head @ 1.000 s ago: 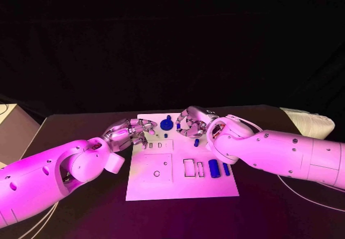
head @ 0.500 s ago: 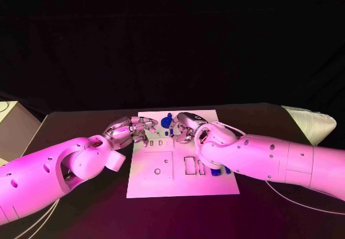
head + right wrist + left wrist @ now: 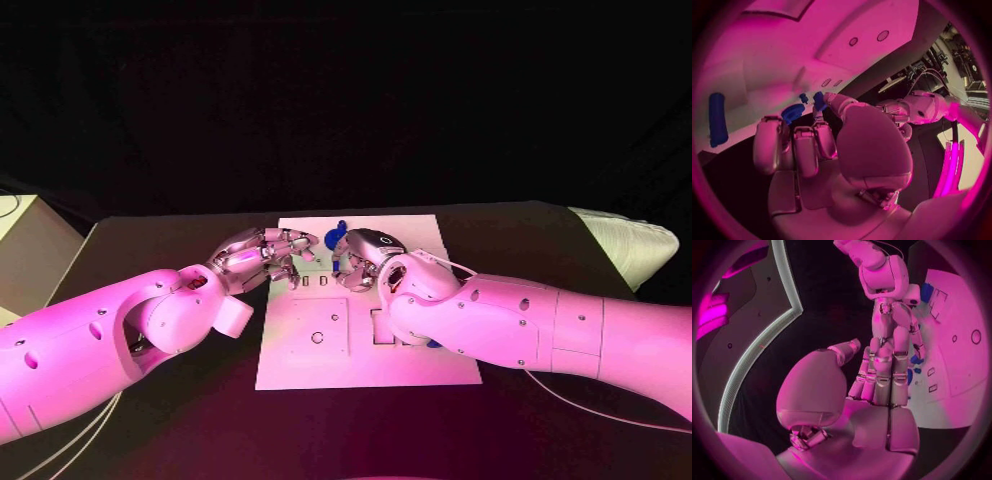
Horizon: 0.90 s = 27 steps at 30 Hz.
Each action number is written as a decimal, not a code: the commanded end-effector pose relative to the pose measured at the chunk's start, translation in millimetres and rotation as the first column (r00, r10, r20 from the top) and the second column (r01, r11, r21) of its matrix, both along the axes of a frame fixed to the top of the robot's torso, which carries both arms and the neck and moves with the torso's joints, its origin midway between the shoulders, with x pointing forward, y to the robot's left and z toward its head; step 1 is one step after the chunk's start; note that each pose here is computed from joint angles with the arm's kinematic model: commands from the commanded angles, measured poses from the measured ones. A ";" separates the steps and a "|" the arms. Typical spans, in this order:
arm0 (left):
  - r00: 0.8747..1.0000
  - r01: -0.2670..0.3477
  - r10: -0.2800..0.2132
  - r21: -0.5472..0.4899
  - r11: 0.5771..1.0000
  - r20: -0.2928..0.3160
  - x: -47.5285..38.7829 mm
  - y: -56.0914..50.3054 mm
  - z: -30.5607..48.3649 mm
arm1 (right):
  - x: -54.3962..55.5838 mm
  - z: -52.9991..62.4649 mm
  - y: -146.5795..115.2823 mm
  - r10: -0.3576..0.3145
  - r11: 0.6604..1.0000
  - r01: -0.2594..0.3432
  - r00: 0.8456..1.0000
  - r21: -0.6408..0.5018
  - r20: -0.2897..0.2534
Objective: Assemble the parts on the task board
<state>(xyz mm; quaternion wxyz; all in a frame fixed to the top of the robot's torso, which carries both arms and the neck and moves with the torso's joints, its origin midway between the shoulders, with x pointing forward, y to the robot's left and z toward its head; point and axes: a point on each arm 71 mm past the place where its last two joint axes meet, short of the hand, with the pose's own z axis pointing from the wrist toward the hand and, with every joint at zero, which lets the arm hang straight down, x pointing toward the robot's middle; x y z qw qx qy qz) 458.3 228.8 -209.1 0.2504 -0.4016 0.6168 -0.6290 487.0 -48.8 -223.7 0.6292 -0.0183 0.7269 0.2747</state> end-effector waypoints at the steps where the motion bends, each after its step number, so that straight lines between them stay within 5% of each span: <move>1: 1.000 0.008 -0.008 -0.004 1.000 0.006 -0.5 -2.0 1.0 | -2.0 -0.4 3.1 0.006 1.000 -0.006 0.999 -0.009 0.033; 27: 1.000 0.015 -0.015 -0.004 1.000 0.004 -0.9 -2.5 1.0 | -8.1 -11.8 9.4 0.038 0.999 -0.038 0.999 -0.027 0.017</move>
